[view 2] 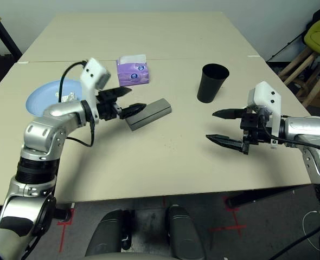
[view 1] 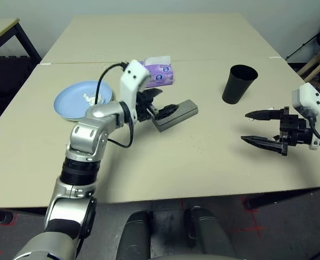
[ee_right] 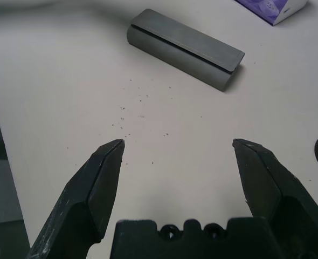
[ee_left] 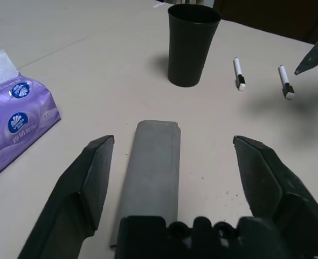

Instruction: Organize and tidy the items on the table.

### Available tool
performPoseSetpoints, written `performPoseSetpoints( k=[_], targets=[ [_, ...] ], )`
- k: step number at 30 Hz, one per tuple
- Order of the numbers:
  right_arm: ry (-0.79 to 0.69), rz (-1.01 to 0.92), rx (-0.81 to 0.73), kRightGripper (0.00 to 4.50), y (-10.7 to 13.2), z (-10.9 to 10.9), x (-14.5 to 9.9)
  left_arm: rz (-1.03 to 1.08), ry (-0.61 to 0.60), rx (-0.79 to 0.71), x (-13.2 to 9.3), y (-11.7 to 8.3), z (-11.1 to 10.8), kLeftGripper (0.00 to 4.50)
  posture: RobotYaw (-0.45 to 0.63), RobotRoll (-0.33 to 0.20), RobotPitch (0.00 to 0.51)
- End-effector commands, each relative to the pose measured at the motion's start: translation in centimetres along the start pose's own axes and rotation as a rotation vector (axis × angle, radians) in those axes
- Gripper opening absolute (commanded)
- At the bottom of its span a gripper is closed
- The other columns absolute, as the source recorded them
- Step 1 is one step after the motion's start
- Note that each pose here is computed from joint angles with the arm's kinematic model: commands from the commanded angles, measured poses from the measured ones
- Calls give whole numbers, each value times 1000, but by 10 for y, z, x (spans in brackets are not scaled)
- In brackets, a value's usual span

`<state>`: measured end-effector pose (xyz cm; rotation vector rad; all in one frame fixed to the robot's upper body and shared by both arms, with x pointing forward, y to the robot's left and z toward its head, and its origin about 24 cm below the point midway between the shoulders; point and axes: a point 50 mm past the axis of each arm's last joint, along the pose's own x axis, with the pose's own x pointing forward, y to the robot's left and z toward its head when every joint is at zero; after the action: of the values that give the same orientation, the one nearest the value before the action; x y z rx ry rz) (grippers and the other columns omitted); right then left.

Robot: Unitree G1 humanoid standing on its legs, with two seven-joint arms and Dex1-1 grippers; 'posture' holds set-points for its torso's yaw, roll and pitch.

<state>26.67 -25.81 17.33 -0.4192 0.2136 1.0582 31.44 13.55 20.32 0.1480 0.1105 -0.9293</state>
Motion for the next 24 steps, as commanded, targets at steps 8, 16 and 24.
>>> performPoseSetpoints(
  k=[8,16,24],
  targets=[
    [5,8,-21,4500,-6,-2,6,-132,-79,81,-38,-10,15,4482,-34,0,77],
    [2,1,-28,4500,-12,-3,8,-170,-68,130,-54,-22,-6,4482,-12,0,76],
    [59,-162,-83,4500,-38,-1,-2,-187,-61,160,-60,-25,-17,4482,-6,0,80]
  ],
)
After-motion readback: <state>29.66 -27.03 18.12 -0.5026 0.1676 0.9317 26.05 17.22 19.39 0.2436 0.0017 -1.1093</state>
